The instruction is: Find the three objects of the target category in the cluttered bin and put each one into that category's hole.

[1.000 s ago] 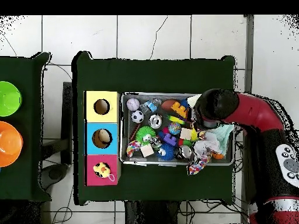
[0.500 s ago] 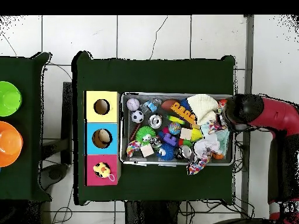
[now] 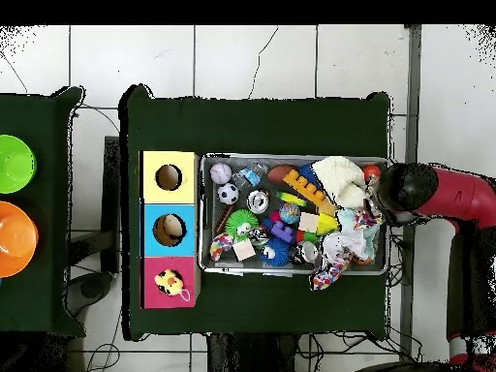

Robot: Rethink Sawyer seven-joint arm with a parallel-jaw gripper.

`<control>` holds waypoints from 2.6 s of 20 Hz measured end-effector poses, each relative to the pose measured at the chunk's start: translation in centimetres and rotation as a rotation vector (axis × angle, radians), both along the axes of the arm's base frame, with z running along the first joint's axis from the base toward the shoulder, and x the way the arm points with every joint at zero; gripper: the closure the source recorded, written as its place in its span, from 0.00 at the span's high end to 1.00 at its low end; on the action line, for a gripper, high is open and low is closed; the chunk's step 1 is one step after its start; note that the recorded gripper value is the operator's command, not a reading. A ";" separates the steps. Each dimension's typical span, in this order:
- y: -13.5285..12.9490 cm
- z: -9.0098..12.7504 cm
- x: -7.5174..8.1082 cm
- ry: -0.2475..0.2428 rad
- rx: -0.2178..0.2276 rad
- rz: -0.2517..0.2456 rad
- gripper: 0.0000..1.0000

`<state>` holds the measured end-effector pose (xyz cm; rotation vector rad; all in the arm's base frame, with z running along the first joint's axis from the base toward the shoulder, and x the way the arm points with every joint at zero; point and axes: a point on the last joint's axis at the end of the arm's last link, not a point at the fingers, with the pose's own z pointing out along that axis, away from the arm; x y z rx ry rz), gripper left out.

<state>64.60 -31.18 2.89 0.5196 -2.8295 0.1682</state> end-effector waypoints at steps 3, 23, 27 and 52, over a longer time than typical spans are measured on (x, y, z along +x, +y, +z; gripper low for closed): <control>0.6 -1.1 -0.3 0.015 0.009 0.005 1.00; 5.3 -4.4 -1.6 0.012 0.020 0.008 1.00; 8.3 -5.2 -0.8 -0.084 0.009 -0.030 1.00; 27.7 -5.7 -3.5 -0.100 0.043 -0.441 1.00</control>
